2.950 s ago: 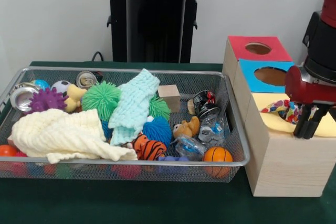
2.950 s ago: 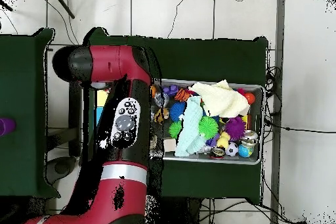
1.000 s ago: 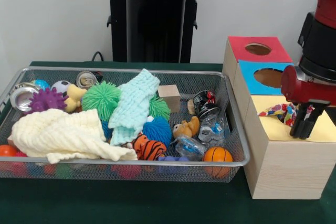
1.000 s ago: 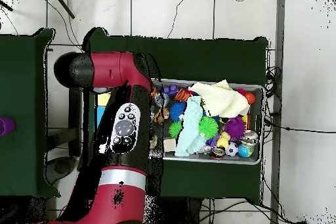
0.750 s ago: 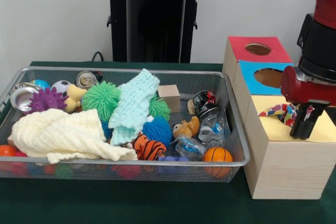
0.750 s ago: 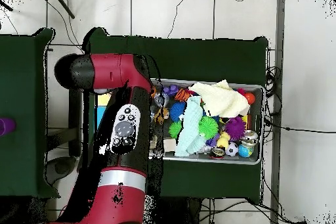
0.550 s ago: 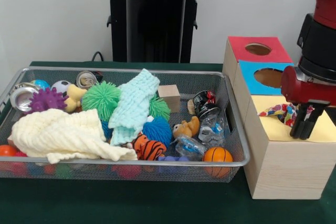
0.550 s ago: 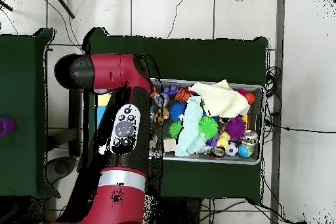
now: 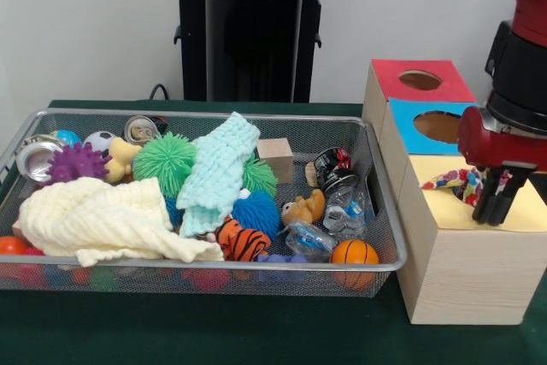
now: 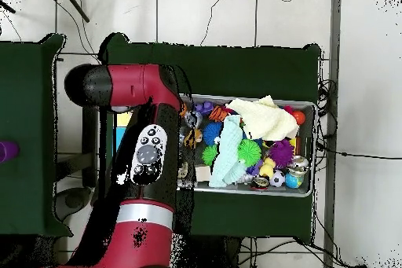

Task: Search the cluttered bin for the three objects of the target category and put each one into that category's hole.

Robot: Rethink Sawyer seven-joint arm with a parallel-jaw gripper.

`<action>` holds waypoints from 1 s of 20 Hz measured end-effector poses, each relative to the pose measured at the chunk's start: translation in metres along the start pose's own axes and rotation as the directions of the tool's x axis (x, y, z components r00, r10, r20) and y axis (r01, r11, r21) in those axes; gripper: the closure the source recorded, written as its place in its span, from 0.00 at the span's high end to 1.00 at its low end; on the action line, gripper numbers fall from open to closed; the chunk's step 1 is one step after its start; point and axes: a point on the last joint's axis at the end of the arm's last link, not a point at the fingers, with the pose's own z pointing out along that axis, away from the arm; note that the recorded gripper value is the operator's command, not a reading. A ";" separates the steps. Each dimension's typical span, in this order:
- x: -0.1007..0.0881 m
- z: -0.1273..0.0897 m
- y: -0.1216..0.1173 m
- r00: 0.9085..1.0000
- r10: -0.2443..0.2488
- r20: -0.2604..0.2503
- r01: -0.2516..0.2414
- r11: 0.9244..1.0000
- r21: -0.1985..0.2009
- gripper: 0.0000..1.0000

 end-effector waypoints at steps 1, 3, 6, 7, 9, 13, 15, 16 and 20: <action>0.000 0.000 0.000 1.000 0.001 -0.004 -0.001 1.000 -0.001 0.00; 0.003 -0.001 0.001 0.999 0.007 -0.036 -0.007 1.000 -0.006 0.00; 0.008 -0.001 0.003 0.997 0.013 -0.070 -0.014 1.000 -0.010 0.00; 0.018 0.001 0.006 0.990 0.021 -0.142 -0.023 1.000 -0.013 0.00; 0.026 0.003 0.008 0.981 0.022 -0.195 -0.024 1.000 -0.012 0.00; 0.040 0.003 0.013 0.959 0.017 -0.284 -0.020 1.000 -0.010 0.00; 0.038 -0.001 0.013 0.960 0.018 -0.281 -0.022 1.000 -0.012 0.00; 0.038 -0.003 0.013 0.960 0.018 -0.281 -0.022 1.000 -0.012 0.00; 0.040 -0.006 0.014 0.957 0.018 -0.291 -0.023 1.000 -0.013 0.00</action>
